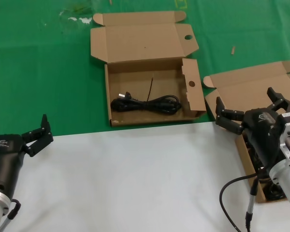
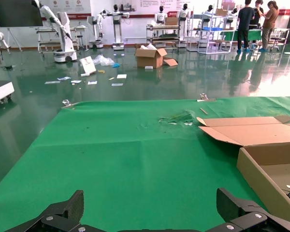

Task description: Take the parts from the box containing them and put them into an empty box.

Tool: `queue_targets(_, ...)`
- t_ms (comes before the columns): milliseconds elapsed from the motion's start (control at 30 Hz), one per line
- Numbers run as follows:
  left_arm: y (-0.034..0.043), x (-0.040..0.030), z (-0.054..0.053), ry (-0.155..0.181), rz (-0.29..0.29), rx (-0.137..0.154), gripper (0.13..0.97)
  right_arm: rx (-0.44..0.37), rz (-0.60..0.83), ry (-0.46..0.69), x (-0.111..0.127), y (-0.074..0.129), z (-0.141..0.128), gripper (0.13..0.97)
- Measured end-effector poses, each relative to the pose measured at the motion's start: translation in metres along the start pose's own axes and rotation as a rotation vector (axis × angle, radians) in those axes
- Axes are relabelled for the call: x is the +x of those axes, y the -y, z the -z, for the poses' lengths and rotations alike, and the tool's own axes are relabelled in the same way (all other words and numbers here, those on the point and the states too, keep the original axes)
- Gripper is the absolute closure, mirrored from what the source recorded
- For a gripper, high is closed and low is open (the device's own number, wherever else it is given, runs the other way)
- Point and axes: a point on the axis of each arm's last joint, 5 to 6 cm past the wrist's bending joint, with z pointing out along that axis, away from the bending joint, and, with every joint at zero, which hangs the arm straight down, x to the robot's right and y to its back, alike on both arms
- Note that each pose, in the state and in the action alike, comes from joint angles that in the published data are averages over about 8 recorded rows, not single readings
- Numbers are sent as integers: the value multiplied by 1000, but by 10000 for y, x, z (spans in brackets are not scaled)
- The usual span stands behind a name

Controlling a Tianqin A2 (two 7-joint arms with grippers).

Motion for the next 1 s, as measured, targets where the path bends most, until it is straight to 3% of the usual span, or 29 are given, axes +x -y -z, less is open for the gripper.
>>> queue_targets(1000, 0, 0, 0, 0, 0, 0, 132, 0, 0, 0, 0, 0, 0, 130)
